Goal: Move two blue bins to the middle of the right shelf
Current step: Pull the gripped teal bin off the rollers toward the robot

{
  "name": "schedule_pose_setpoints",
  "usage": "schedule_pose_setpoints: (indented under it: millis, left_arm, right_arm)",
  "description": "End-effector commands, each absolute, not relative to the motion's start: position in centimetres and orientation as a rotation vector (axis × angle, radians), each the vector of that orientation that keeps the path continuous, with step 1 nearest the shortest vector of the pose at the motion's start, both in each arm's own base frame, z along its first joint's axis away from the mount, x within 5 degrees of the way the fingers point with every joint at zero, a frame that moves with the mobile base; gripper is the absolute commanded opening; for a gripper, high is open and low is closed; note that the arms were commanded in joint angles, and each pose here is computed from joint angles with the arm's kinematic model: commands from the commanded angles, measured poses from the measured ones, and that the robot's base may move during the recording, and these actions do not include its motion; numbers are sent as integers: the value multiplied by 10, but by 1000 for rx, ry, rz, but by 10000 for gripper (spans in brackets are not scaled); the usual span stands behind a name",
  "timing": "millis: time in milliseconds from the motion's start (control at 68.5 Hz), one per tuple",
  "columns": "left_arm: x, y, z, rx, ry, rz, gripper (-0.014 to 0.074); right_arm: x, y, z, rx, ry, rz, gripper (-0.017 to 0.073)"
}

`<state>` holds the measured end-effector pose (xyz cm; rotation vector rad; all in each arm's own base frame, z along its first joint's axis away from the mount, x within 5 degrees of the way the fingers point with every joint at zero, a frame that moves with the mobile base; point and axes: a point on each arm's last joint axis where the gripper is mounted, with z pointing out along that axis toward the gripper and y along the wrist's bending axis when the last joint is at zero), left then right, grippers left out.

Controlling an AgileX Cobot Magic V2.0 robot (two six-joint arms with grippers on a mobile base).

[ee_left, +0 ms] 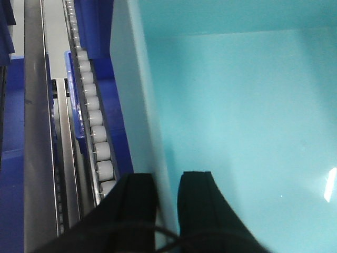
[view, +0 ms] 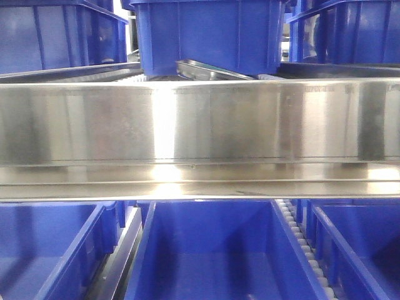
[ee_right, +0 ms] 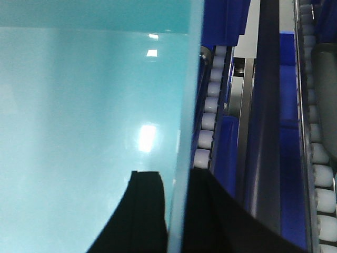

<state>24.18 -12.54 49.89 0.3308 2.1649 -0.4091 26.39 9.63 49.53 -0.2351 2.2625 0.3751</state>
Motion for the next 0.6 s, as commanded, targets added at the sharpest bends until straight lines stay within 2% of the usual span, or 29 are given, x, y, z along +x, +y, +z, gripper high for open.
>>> schedule_pose_setpoints:
  millis: [0, 584]
  left_arm:
    - [239, -120, 507, 341, 2111, -376, -111]
    - [239, -121, 508, 340, 2105, -378, -111]
  right_arm:
    - [266, 87, 502, -222, 2202, 284, -153]
    - [266, 87, 502, -221, 2199, 284, -153]
